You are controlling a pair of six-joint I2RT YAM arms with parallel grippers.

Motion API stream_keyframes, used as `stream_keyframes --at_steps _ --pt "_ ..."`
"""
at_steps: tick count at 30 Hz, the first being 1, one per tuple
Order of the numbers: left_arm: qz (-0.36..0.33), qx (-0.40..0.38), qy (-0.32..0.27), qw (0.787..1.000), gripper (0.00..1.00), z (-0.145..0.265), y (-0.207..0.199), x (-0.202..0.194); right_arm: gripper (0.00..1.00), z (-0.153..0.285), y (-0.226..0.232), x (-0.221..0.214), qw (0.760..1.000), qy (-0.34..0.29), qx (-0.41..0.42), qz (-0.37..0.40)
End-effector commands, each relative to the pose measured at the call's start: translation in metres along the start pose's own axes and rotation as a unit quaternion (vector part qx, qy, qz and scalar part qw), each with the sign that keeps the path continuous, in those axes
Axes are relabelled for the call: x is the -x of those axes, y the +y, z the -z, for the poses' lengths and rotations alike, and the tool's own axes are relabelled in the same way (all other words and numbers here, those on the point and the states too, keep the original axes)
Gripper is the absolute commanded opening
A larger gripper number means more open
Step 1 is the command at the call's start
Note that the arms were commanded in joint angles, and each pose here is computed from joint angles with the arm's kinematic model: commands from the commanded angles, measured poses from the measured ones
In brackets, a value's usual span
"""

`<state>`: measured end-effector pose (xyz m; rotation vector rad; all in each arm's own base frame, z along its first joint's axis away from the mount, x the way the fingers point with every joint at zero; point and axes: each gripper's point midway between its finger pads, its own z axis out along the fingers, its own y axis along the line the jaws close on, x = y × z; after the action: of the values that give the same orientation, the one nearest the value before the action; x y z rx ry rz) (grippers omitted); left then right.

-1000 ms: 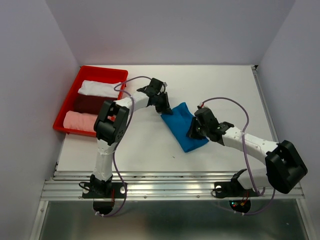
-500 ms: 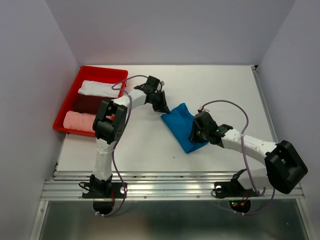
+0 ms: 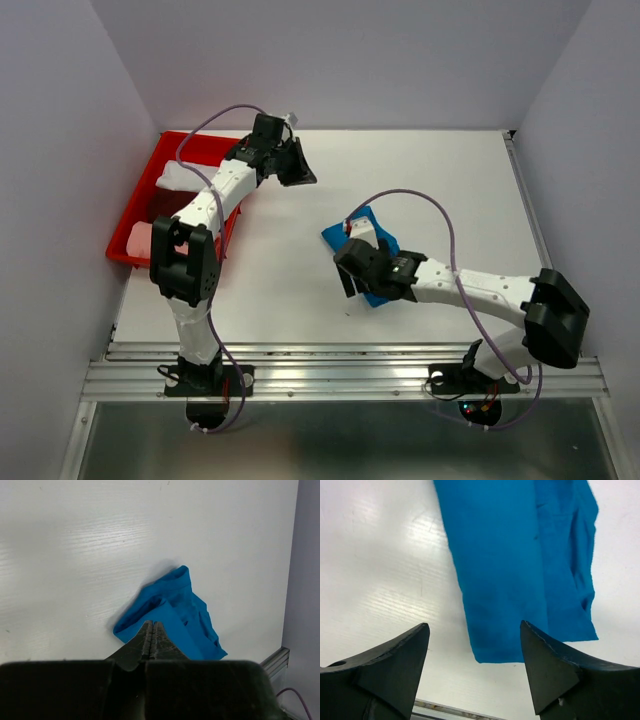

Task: Roll the t-shirts
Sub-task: Roll the T-shirt to the center of the board.

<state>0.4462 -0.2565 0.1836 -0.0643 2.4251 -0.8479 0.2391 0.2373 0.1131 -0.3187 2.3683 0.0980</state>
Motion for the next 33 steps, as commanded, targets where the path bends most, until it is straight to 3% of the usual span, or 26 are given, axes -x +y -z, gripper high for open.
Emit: stream_keyframes --at_steps 1,9,18,20,23,25,27,28,30,31,33 --pt "-0.002 0.017 -0.001 1.0 0.03 0.016 0.012 -0.008 0.8 0.001 -0.01 -0.012 0.989 -0.005 -0.097 0.112" --pt "0.013 0.022 0.005 1.0 0.03 0.022 0.029 -0.024 0.81 -0.025 -0.009 -0.033 0.967 0.006 -0.17 0.189" --pt "0.026 0.018 0.019 0.999 0.03 0.017 0.039 -0.046 0.77 -0.047 -0.013 -0.052 0.962 0.012 -0.192 0.195" --pt "0.028 0.021 0.024 0.999 0.03 0.016 0.043 -0.052 0.72 -0.05 -0.009 -0.054 0.966 0.009 -0.183 0.185" --pt "0.031 0.021 0.03 0.999 0.03 0.016 0.046 -0.058 0.55 -0.051 -0.006 -0.058 0.971 0.006 -0.166 0.173" --pt "0.033 0.019 0.033 0.999 0.05 0.017 0.047 -0.065 0.36 -0.052 0.0 -0.055 0.975 -0.004 -0.153 0.16" --pt "0.029 0.012 0.036 0.999 0.14 0.019 0.047 -0.071 0.21 -0.052 0.002 -0.053 0.978 -0.003 -0.142 0.15" --pt "0.026 0.011 0.032 0.999 0.32 0.019 0.047 -0.072 0.16 -0.053 0.005 -0.052 0.98 -0.005 -0.133 0.145" --pt "0.024 0.007 0.027 0.999 0.55 0.025 0.045 -0.076 0.08 -0.051 0.01 -0.048 0.985 -0.004 -0.112 0.133" --pt "0.027 0.01 0.031 0.999 0.72 0.026 0.049 -0.082 0.06 -0.05 0.016 -0.045 0.987 -0.01 -0.098 0.124" --pt "0.026 0.005 0.03 0.999 0.85 0.031 0.047 -0.085 0.02 -0.048 0.023 -0.041 0.992 -0.011 -0.072 0.107"
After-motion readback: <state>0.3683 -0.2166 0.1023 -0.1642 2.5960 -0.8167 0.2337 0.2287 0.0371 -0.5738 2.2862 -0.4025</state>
